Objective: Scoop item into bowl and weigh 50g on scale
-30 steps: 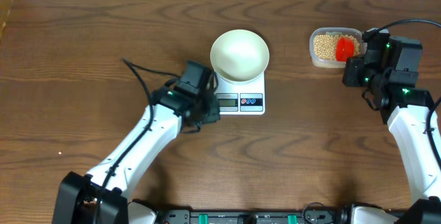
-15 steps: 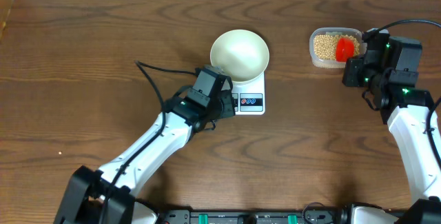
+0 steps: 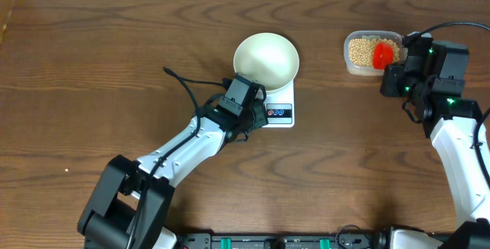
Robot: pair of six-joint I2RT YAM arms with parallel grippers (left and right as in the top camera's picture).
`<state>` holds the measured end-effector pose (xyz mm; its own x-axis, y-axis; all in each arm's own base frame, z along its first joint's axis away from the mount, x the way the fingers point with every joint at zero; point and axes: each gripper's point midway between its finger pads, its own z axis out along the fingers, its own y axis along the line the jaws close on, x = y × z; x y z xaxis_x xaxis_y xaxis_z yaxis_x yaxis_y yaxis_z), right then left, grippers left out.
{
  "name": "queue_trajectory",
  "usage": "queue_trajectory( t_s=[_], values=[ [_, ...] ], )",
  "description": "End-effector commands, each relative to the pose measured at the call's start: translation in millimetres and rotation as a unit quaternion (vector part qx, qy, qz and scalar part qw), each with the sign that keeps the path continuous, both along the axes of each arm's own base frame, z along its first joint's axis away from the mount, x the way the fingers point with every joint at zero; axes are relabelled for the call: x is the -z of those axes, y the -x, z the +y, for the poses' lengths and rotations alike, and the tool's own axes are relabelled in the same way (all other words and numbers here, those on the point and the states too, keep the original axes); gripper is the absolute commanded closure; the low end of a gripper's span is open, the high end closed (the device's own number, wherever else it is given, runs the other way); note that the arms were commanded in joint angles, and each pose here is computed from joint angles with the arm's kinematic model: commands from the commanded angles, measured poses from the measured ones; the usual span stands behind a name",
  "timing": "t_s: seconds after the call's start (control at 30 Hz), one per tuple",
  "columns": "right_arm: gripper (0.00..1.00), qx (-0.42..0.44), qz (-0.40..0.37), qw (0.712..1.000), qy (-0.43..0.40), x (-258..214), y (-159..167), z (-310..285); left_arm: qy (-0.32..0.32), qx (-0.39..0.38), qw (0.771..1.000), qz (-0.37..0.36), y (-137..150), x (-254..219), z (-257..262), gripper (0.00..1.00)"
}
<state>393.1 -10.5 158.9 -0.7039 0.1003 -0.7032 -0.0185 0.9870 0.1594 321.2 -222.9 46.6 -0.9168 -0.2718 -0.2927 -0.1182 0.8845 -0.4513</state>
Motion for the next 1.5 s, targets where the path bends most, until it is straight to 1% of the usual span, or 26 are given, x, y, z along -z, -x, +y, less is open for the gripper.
queue_trajectory(
  t_s=[0.0, 0.1, 0.23, 0.43, 1.0, 1.47],
  values=[
    [0.99, -0.003, -0.01, 1.0, 0.003, -8, -3, -2, -0.004, 0.002, 1.0, -0.004, 0, 5, -3, 0.93],
    [0.99, -0.003, -0.011, 1.0, 0.003, -8, -3, -2, -0.005, 0.023, 1.0, -0.019, 0, 5, -12, 0.93],
    [0.99, -0.003, -0.011, 1.0, 0.003, -8, -3, -2, -0.033, 0.024, 0.999, -0.028, 1, 16, -15, 0.92],
    [0.99, -0.003, -0.013, 1.0, 0.003, -8, -4, -2, -0.039, 0.02, 0.998, -0.037, -4, 21, -17, 0.93],
    [0.99, 0.001, -0.012, 1.0, 0.006, -8, -4, -4, -0.02, 0.018, 0.998, -0.064, -21, 27, -28, 0.92],
    [0.99, 0.001, -0.012, 1.0, 0.006, -8, -4, -4, -0.019, 0.018, 0.998, -0.065, -21, 27, -29, 0.93]
  ],
)
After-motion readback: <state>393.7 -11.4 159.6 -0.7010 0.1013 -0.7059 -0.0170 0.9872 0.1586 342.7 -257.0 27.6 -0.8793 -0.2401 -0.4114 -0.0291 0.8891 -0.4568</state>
